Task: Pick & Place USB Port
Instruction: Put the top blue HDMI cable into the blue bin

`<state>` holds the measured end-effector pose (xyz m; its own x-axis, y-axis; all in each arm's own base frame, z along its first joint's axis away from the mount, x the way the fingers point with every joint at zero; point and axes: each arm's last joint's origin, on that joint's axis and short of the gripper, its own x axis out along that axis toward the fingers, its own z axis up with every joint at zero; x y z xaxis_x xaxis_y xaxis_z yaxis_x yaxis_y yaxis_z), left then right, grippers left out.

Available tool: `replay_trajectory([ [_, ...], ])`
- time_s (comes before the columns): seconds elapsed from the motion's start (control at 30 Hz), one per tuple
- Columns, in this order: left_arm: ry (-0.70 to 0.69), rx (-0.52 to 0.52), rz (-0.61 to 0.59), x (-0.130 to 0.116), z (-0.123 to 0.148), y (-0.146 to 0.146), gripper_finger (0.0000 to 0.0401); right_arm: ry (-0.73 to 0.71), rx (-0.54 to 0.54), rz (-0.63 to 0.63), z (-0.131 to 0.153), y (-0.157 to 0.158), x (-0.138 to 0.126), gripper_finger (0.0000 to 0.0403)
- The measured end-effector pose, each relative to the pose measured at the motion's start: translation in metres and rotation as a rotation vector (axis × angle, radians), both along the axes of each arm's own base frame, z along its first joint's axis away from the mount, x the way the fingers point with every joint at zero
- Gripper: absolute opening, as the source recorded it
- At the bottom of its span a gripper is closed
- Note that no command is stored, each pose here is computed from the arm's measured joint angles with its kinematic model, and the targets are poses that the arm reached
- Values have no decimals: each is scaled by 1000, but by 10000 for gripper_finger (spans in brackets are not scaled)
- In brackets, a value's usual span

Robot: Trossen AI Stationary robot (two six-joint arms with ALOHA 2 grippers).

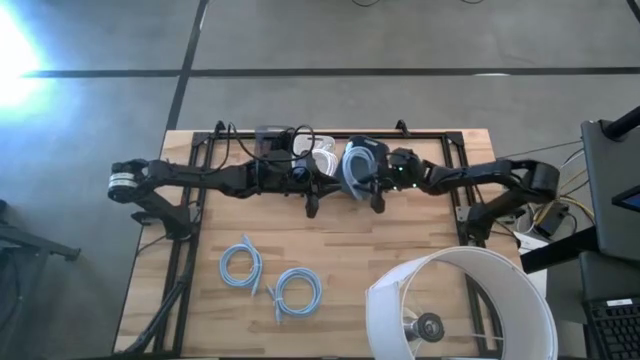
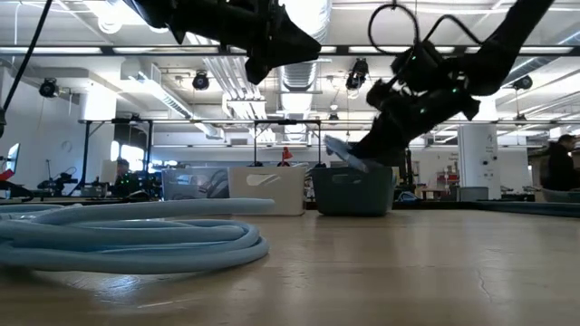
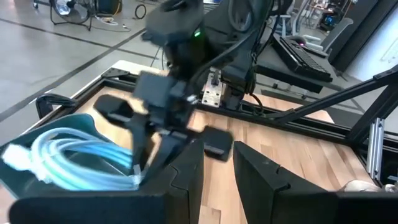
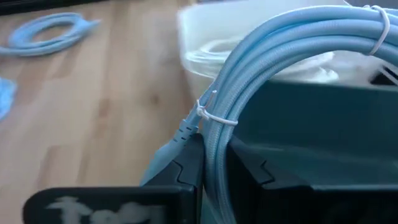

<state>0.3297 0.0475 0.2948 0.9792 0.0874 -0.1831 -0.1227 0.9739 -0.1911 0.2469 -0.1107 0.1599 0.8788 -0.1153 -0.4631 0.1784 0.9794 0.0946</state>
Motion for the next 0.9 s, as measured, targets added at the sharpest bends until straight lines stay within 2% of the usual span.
replay_trajectory([
  [0.17, -1, -4, 1, 0, 0, 0, 90, 68, 11, -122, -15, -10, 12, 57],
  [0.4, 0, -5, 1, 0, 0, 0, 90, 91, -9, -110, -19, -14, 21, 84],
  [0.73, 0, -5, 1, 0, 0, 0, 90, 95, -38, -108, 3, -10, 11, 131],
  [0.9, 0, -11, 0, 0, 0, -1, 90, 104, -5, -123, 16, -5, 1, 145],
])
